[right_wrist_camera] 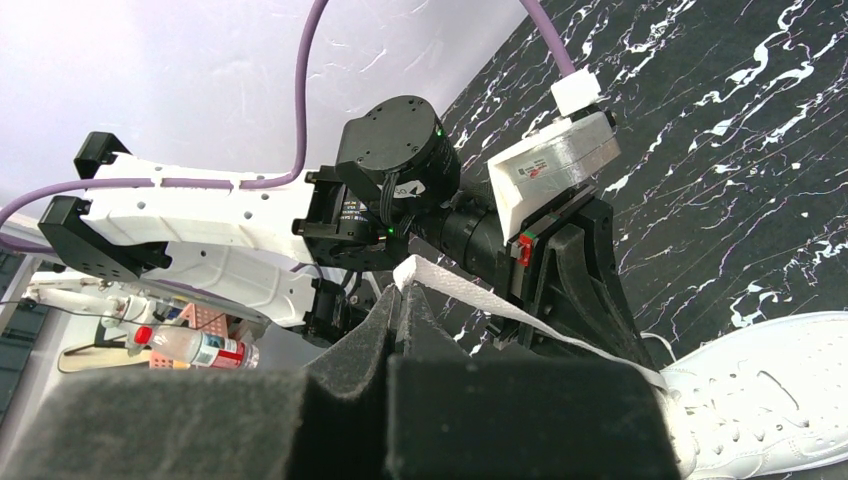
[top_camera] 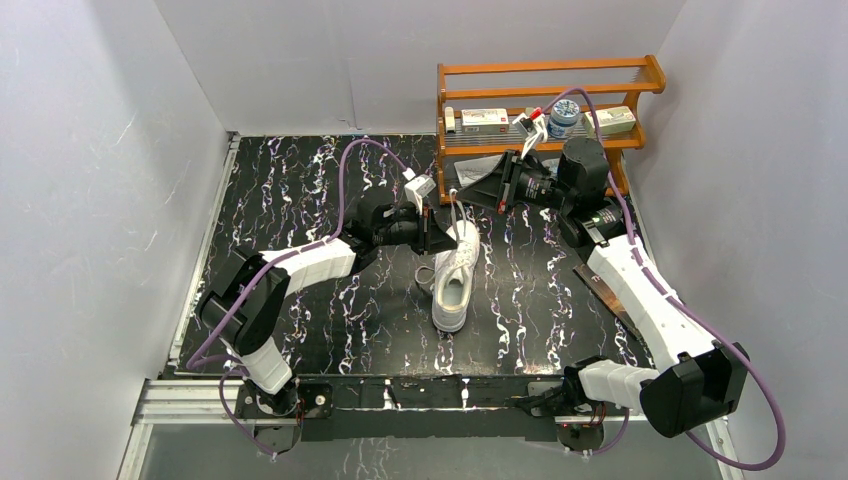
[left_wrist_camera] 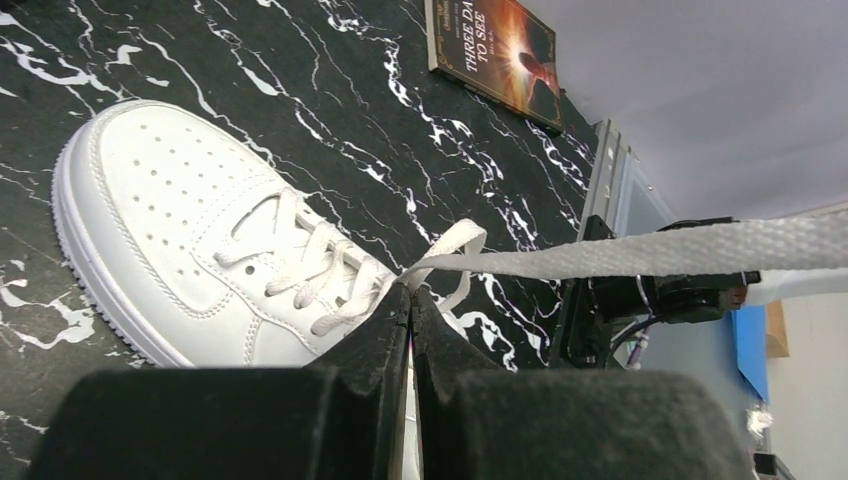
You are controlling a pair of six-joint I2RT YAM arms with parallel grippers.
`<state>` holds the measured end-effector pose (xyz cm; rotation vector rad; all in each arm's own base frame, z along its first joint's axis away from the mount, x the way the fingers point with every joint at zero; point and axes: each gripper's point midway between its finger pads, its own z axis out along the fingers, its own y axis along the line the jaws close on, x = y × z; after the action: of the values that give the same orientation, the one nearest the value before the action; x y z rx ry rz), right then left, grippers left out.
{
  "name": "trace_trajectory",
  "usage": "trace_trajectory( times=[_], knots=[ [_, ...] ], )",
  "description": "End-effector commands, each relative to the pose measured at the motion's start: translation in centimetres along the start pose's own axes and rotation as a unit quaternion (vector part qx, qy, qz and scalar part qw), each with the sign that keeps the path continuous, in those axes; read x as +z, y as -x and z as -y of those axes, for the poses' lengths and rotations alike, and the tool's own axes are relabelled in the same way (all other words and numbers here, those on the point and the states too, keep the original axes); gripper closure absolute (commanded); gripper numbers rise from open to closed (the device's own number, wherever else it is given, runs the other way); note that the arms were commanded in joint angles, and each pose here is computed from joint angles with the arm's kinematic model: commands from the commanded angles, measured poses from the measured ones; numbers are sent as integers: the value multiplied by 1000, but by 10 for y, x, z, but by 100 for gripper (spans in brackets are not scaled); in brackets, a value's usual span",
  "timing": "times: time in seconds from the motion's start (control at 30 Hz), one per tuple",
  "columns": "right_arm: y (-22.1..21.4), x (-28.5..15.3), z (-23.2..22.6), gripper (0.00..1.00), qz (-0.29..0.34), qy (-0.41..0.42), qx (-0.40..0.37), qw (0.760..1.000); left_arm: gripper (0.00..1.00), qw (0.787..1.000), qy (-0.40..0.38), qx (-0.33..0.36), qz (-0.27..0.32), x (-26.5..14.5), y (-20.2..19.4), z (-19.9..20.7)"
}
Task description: Tie the shoes
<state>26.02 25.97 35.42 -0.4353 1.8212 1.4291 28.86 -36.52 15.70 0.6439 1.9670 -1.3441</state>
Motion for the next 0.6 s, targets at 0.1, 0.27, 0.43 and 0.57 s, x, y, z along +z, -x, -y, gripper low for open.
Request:
trace_trajectory(
  times=[0.1,0.27,0.43,0.57],
  knots=[
    [19,-4,-24,100,22,26,-39,999,100,998,16,45,27,-4,27,2],
    [21,-5,-25,100,25,26,-41,999,100,997,22,64,40,-13,33,7],
    [28,-7,-28,100,36,17,-49,998,100,995,-14,80,51,-18,34,23],
    [29,-6,-30,100,34,23,-49,998,100,995,-32,79,46,-13,31,25]
  ],
)
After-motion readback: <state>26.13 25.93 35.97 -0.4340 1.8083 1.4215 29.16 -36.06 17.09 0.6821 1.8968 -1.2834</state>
